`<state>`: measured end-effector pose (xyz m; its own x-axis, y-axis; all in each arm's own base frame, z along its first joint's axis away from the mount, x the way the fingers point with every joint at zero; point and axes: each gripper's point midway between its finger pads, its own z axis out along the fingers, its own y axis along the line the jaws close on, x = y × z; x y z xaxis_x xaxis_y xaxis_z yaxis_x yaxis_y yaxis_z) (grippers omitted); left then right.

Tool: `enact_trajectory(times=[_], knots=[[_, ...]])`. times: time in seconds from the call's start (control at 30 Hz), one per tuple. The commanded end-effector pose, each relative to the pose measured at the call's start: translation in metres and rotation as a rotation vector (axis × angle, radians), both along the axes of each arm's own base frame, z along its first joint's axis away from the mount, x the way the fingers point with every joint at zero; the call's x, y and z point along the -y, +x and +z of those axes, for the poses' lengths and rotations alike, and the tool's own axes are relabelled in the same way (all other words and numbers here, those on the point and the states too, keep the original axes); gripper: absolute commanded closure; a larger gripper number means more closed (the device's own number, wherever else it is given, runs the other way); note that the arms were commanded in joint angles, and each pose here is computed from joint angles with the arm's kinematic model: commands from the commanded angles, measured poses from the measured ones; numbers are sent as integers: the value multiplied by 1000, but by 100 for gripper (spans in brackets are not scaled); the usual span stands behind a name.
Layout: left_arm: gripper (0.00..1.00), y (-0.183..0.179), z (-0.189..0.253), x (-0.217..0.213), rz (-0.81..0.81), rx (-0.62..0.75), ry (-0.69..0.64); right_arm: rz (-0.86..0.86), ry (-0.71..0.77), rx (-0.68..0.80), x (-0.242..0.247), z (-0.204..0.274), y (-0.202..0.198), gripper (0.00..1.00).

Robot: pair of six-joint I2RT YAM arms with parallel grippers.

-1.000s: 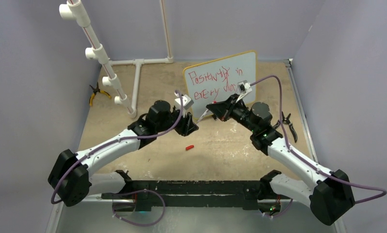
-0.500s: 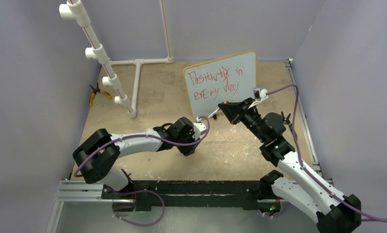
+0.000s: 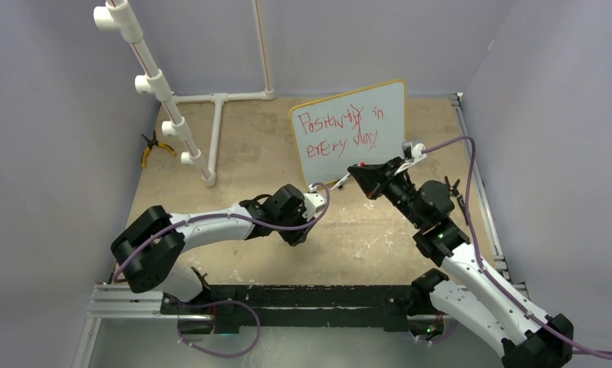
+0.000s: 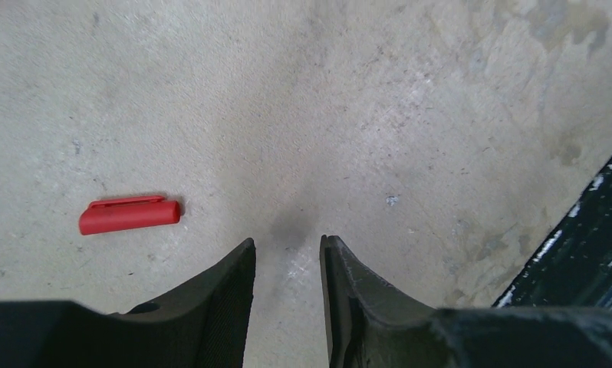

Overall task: Write a sentence on the whiteboard
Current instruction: Close the whiteboard marker at the center of the board.

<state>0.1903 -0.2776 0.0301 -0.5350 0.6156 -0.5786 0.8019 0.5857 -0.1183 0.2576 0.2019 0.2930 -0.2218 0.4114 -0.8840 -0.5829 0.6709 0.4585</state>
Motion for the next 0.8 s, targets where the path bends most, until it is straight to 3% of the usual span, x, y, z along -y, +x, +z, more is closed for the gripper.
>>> enact_trajectory(times=[0.0, 0.17, 0.27, 0.4, 0.57, 0.77], knots=[[64, 25, 50, 4, 34, 84, -142, -35, 0, 28, 6, 6, 1, 100], [59, 93, 91, -47, 245, 189, -185, -62, 8, 28, 11, 7, 1, 100], [56, 113, 87, -58, 271, 190, -176, -62, 20, 41, 12, 10, 0, 100], [54, 115, 79, -48, 187, 139, -194, -42, 17, 56, 10, 15, -3, 100], [48, 106, 62, -38, 204, 13, -227, -51, 12, 44, 13, 8, -5, 100], [46, 101, 47, -45, 424, -110, -222, -55, 10, 50, 15, 9, -7, 100]])
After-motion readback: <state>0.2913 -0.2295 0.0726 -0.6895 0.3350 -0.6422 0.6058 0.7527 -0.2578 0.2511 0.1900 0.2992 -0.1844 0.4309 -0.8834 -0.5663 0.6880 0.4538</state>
